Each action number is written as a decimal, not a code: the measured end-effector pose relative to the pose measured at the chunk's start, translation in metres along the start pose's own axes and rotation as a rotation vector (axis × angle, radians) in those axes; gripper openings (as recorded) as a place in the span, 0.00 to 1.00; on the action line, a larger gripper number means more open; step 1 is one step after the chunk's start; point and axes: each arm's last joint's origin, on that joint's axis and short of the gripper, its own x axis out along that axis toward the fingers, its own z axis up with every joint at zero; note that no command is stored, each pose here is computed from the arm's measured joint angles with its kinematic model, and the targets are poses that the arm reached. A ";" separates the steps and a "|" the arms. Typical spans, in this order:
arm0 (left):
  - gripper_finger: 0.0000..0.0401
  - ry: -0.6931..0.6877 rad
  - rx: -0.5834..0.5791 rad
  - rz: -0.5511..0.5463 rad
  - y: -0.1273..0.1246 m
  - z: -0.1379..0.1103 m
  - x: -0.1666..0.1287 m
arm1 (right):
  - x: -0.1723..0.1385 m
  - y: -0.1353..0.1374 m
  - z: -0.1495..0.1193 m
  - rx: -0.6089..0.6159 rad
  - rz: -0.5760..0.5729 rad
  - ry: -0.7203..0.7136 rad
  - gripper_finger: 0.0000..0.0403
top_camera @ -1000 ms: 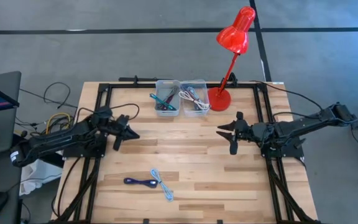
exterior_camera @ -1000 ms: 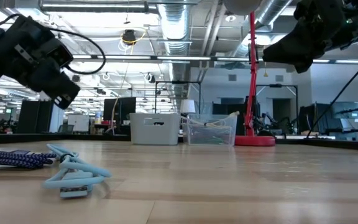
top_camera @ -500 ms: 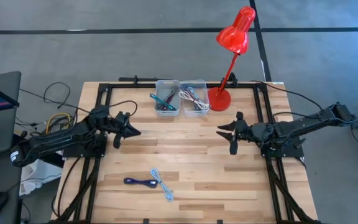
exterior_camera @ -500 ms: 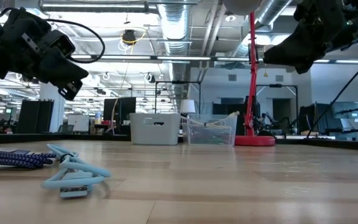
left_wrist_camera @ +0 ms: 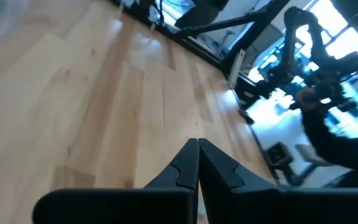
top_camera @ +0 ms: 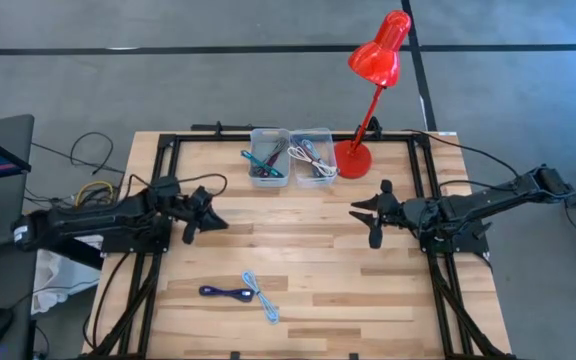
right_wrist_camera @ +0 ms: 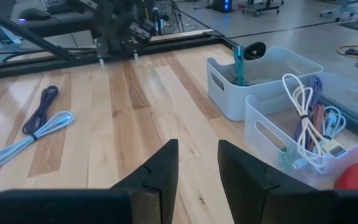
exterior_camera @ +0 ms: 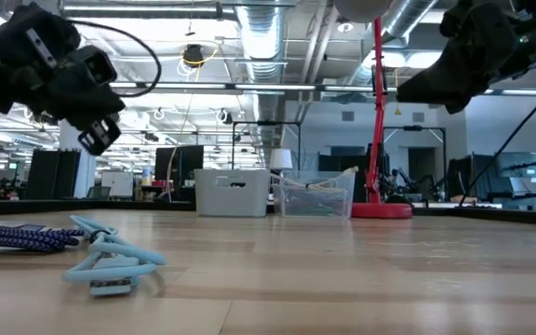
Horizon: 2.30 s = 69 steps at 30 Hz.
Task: Pick & Place USB Port
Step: Put the purple and black charger cable into the gray bin
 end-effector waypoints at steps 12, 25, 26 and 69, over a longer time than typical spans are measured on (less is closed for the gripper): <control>0.01 -0.023 0.325 0.014 -0.033 0.001 0.018 | 0.000 0.000 -0.001 0.001 -0.002 0.013 0.26; 0.01 0.266 0.456 0.119 -0.063 0.017 0.035 | 0.000 0.000 -0.002 0.043 -0.005 0.017 0.26; 0.01 0.301 0.452 0.126 -0.065 0.020 0.034 | 0.000 0.000 -0.002 0.044 -0.005 0.017 0.26; 0.20 0.700 0.488 0.264 -0.129 -0.005 0.088 | 0.000 -0.002 -0.003 0.041 -0.042 0.026 0.26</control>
